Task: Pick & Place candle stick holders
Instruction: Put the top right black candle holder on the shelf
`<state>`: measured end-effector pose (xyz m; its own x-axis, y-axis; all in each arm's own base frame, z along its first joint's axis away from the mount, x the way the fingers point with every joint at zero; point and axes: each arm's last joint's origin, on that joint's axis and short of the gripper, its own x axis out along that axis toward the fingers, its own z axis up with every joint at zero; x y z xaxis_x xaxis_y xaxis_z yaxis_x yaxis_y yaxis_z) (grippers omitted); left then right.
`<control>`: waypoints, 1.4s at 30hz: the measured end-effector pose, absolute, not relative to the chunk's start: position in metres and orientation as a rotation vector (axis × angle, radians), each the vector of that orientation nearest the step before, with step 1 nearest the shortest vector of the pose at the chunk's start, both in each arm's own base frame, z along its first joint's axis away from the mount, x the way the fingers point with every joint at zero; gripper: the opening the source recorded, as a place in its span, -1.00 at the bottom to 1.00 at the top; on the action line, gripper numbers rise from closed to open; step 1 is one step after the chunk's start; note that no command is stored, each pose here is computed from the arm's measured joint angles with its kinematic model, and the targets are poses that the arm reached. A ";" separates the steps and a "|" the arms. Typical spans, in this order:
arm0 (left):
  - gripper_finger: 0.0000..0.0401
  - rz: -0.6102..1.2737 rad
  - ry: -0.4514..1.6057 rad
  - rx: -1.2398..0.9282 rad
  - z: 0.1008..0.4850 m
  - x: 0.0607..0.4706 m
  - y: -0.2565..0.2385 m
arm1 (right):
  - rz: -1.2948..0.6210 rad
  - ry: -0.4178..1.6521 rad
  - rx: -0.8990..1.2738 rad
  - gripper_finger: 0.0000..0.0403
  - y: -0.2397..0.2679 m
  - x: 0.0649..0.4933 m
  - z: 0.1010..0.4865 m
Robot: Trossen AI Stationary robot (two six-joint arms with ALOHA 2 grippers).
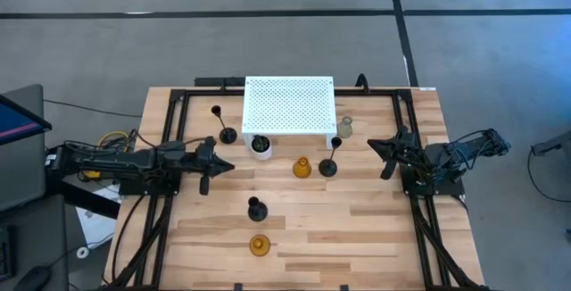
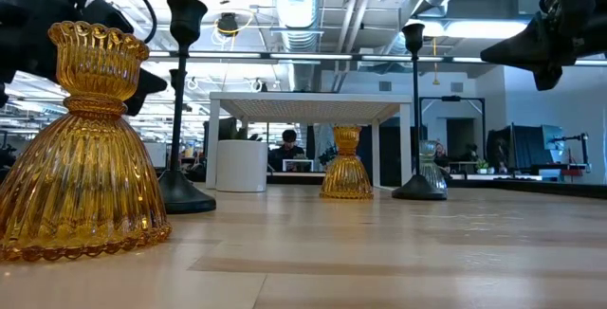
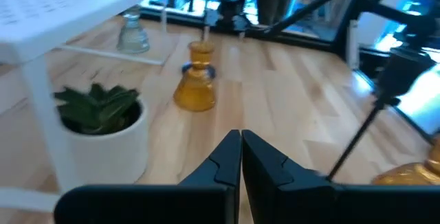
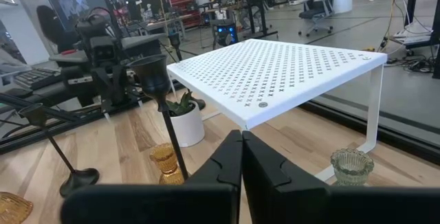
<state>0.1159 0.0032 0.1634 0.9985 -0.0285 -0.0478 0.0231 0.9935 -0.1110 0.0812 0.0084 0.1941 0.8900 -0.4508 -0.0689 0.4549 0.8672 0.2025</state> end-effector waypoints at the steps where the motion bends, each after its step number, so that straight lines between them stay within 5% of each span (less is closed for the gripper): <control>1: -0.94 -0.041 0.050 -0.102 0.163 0.116 0.003 | -0.475 0.020 0.214 -1.00 0.008 0.081 0.194; 42: -0.94 -0.121 0.005 -0.113 0.168 0.116 0.001 | -0.500 0.016 0.213 -1.00 0.008 0.081 0.194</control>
<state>0.1158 0.0005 0.1682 0.9927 -0.1207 0.0022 0.1201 0.9863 -0.1128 0.0809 0.0077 0.1942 0.8778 -0.4744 -0.0670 0.4777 0.8558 0.1984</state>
